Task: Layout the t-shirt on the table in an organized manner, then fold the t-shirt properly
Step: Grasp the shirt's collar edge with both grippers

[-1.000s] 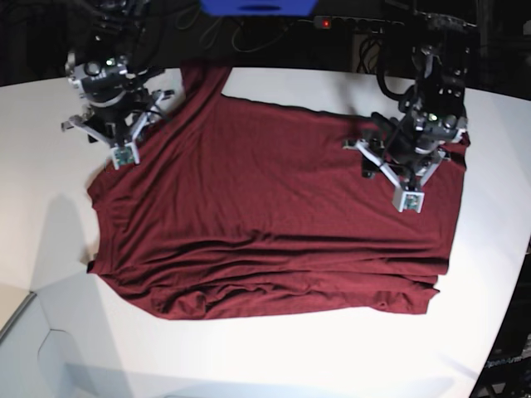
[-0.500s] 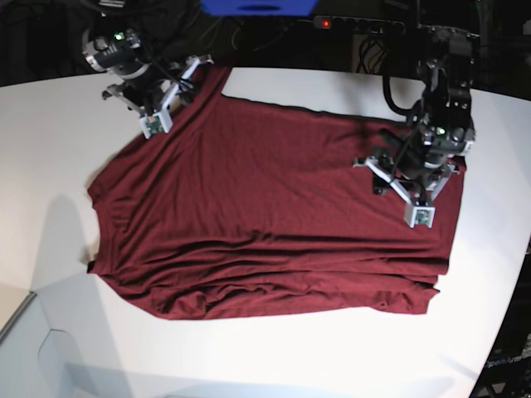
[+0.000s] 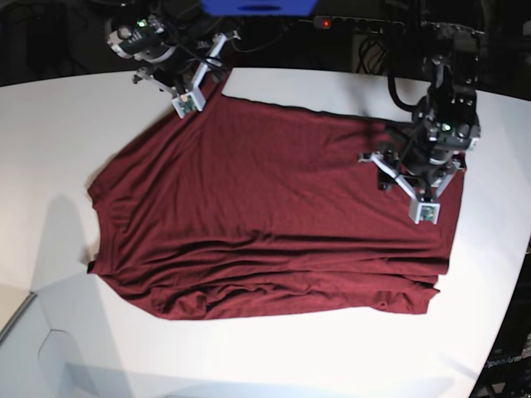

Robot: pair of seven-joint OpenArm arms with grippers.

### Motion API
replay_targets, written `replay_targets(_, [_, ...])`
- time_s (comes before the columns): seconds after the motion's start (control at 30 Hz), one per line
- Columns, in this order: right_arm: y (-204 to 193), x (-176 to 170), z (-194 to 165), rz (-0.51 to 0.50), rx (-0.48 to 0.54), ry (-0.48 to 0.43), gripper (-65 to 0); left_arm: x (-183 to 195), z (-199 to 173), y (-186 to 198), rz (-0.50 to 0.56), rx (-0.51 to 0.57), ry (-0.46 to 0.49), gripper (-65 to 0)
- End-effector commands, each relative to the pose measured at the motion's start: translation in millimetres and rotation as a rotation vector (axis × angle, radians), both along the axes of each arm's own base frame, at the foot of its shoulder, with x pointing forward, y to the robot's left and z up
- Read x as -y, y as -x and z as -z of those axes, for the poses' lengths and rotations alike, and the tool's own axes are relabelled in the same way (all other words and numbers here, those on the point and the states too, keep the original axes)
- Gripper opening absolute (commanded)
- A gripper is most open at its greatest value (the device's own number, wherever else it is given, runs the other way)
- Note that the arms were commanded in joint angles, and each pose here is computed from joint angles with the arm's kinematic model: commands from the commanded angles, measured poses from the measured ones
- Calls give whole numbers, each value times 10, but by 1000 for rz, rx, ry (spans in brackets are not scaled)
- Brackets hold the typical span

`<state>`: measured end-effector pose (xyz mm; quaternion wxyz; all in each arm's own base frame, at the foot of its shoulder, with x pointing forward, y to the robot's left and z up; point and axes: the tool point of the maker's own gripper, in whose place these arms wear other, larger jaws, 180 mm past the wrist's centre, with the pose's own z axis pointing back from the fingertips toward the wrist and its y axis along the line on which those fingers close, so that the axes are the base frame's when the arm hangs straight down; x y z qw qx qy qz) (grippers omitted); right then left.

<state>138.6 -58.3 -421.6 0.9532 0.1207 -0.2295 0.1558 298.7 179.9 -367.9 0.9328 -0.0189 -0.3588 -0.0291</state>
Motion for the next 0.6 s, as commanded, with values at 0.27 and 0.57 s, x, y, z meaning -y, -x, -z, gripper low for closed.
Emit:
replay_targets(0.27, [-150,-130,79,6,35,-58,-544,-128,-163,3,-25,50,-15,-381])
replay_targets(0.57, [-563,-68,-347,7,196,-37,-650,-168,-180,86,-35,51,-19,-381])
